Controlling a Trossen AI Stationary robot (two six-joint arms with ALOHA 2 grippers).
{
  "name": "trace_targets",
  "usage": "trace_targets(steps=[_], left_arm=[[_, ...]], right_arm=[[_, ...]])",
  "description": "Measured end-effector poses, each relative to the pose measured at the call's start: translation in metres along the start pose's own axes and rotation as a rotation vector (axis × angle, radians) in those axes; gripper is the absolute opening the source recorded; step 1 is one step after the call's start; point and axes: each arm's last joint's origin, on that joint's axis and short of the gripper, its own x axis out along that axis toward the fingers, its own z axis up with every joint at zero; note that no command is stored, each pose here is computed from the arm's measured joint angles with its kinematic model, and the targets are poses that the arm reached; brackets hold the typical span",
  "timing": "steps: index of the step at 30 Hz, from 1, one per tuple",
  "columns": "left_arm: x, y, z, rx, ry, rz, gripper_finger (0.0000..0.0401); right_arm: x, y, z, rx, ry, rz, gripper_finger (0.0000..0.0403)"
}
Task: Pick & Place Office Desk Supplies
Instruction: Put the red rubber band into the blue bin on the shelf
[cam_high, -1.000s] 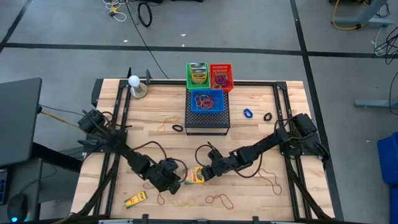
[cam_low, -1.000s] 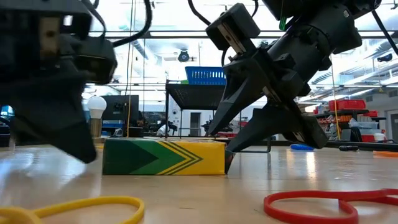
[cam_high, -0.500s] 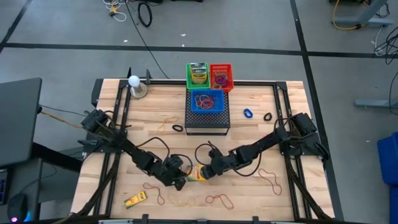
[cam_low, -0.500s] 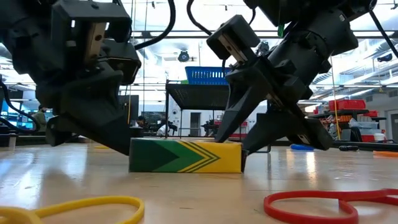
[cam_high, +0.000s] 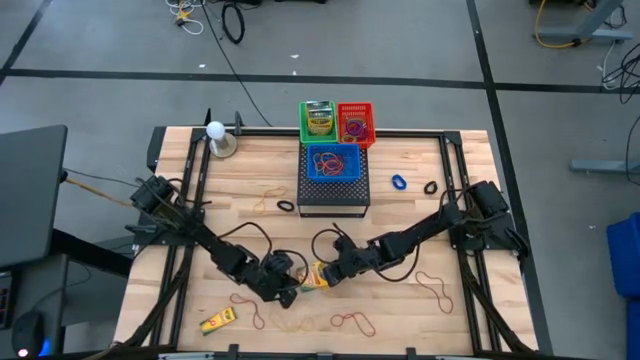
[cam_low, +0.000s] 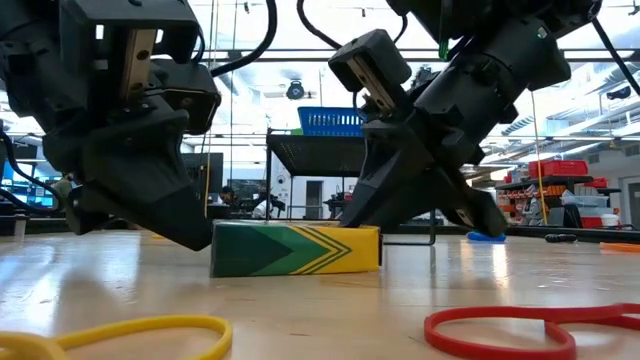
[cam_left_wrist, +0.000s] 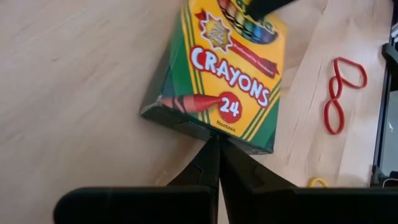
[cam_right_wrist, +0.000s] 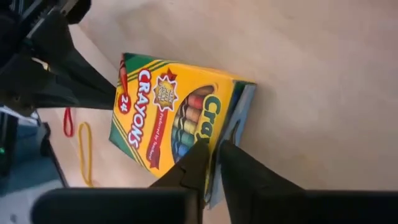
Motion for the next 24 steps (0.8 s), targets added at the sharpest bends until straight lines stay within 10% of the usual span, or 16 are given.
trace_targets(steps=[13, 24], left_arm=[[-0.004, -0.002, 0.003, 0.052, 0.021, -0.022, 0.0082], [-0.023, -0.006, 0.011, 0.203, 0.060, -0.019, 0.0119]], right_arm=[[-0.020, 0.007, 0.005, -0.290, -0.040, -0.032, 0.0002], [-0.076, 0.018, 0.020, -0.592, -0.176, -0.284, 0.0001]])
